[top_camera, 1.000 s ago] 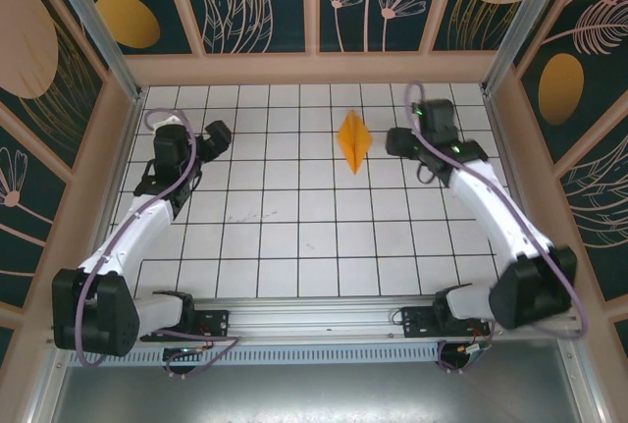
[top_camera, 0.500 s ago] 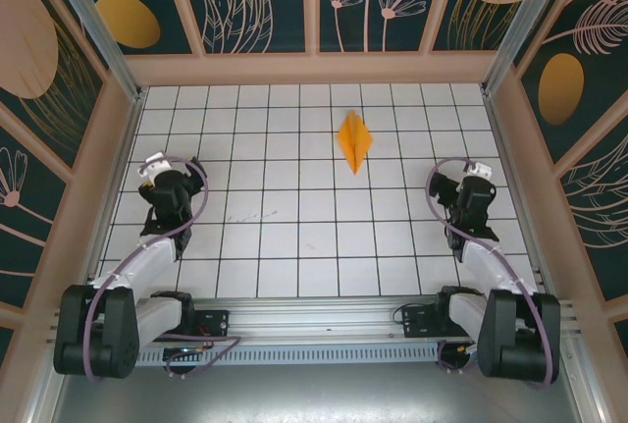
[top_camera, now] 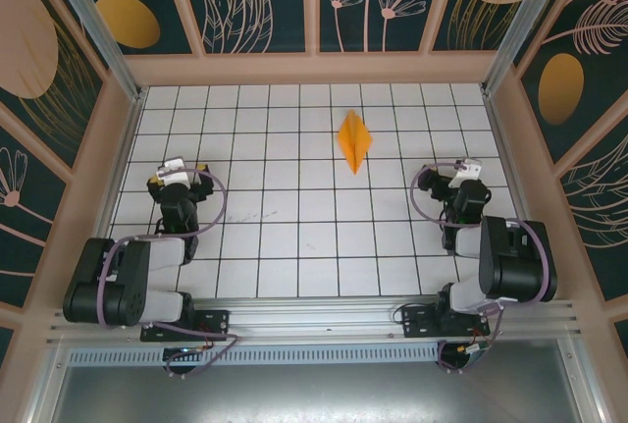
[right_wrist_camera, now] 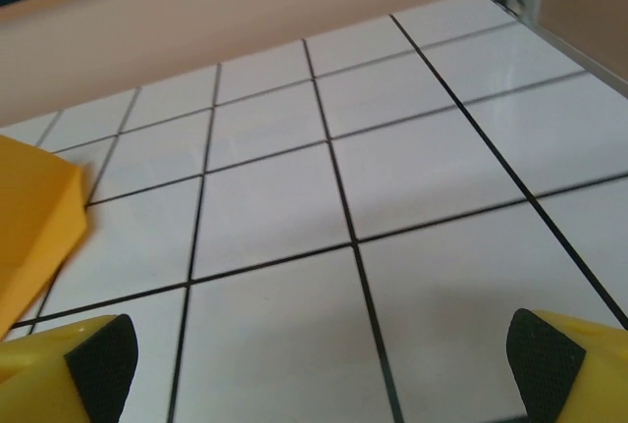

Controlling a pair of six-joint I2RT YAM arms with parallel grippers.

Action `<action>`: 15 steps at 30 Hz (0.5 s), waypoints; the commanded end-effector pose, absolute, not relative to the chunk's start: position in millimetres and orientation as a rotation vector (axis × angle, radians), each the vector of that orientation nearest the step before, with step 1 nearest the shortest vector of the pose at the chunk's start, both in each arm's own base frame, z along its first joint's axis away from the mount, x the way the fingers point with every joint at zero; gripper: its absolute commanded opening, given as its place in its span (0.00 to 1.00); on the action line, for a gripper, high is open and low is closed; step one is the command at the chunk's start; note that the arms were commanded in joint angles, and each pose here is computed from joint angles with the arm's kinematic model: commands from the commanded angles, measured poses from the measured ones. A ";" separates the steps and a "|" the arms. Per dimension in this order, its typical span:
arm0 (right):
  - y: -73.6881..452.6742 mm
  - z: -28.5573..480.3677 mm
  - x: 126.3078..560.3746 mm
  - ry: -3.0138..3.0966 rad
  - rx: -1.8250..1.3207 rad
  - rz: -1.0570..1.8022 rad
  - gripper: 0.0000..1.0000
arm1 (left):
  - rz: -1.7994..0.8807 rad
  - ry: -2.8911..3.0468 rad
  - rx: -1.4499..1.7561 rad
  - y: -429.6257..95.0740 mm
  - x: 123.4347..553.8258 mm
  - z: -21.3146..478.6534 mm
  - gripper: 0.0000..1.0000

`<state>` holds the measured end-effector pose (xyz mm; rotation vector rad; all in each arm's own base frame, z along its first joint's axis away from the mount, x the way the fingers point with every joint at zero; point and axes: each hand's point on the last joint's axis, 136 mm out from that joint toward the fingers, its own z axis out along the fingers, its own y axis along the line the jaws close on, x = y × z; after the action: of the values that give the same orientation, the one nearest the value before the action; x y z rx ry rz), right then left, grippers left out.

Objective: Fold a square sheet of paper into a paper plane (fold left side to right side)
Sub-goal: Reset both arms

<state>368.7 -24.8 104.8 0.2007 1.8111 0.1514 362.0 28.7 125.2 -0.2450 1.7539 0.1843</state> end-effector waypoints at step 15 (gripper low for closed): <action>-7.3 119.7 377.6 1.722 0.088 0.091 0.99 | 0.094 1.636 -0.195 23.5 372.9 138.2 0.99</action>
<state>370.9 -5.2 106.1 0.0948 1.7712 0.1337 367.6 23.1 122.2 -0.1972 1.6962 0.1092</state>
